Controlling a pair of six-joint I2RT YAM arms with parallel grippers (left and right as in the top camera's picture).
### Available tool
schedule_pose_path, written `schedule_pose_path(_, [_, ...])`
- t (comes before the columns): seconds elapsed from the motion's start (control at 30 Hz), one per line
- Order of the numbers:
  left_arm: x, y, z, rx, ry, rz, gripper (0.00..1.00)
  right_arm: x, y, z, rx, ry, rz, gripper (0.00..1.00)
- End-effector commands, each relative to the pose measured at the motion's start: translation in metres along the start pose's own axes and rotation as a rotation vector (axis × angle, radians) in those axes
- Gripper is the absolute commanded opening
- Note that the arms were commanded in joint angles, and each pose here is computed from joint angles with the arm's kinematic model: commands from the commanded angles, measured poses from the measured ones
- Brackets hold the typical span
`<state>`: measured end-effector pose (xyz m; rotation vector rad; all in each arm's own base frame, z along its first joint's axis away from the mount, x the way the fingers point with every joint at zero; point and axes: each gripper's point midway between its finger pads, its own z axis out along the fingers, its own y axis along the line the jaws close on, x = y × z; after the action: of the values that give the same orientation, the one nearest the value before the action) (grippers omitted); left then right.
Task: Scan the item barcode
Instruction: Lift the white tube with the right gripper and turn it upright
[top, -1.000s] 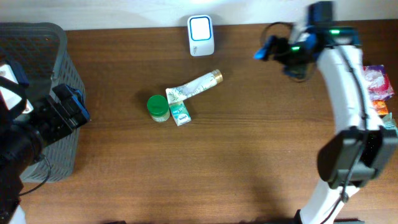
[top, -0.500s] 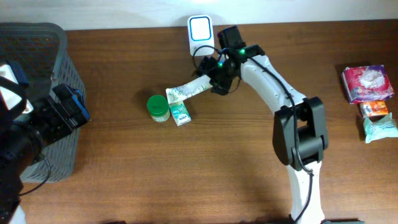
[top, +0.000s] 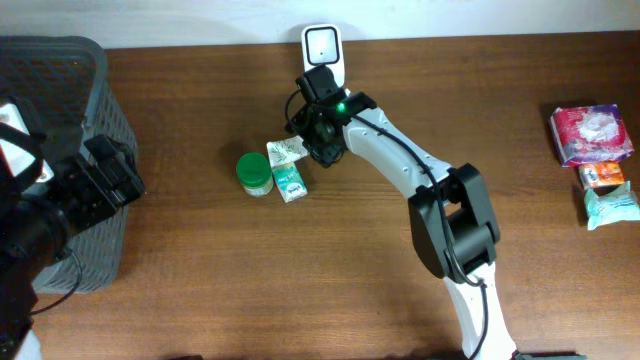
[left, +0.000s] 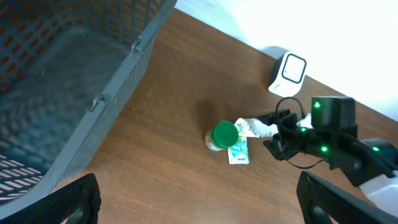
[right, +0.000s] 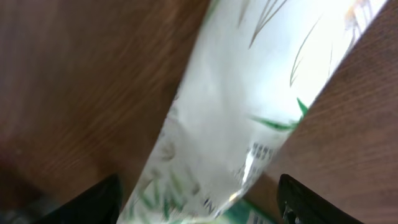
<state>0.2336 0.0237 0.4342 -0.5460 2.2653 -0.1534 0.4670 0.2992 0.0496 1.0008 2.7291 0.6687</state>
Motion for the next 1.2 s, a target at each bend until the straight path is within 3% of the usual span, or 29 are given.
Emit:
schedule_pose_path(0.0, [0.000, 0.000, 0.001, 0.001, 0.003, -0.014, 0.99, -0.002, -0.019, 0.027, 0.054, 0.006, 0.028, 0.74])
schedule_pose_path(0.03, [0.000, 0.000, 0.001, 0.001, 0.003, -0.014, 0.99, -0.003, -0.018, 0.029, 0.048, 0.004, 0.026, 0.73])
schedule_pose_path(0.1, [0.000, 0.000, 0.001, 0.001, 0.004, -0.014, 0.99, -0.006, -0.015, 0.033, 0.031, -0.012, 0.018, 0.53])
schedule_pose_path(0.2, [0.000, 0.000, 0.001, 0.001, 0.004, -0.014, 0.99, -0.011, -0.005, 0.033, -0.008, -0.027, -0.088, 0.38])
schedule_pose_path(0.3, [0.000, 0.000, 0.001, 0.001, 0.004, -0.014, 0.99, -0.018, -0.014, 0.028, 0.022, -0.023, -0.171, 0.04])
schedule_pose_path(0.43, [0.000, 0.000, 0.001, 0.001, 0.004, -0.014, 0.99, -0.046, -0.020, -0.007, 0.034, -0.047, -0.288, 0.04])
schedule_pose_path(0.6, [0.000, 0.000, 0.001, 0.001, 0.004, -0.014, 0.99, -0.092, -0.046, -0.091, 0.087, -0.084, -0.473, 0.04])
schedule_pose_path(0.7, [0.000, 0.000, 0.001, 0.001, 0.004, -0.014, 0.99, -0.107, -0.101, -0.118, 0.286, -0.058, -0.502, 0.04])
schedule_pose_path(0.9, [0.000, 0.000, 0.001, 0.001, 0.004, -0.014, 0.99, -0.079, -0.155, -0.120, 0.452, 0.160, -0.661, 0.04])
schedule_pose_path(1.07, [0.000, 0.000, 0.001, 0.001, 0.003, -0.014, 0.99, -0.060, -0.193, -0.087, 0.485, 0.245, -0.644, 0.04])
schedule_pose_path(1.17, [0.000, 0.000, 0.001, 0.001, 0.004, -0.014, 0.99, -0.056, -0.202, -0.082, 0.494, 0.260, -0.636, 0.27])
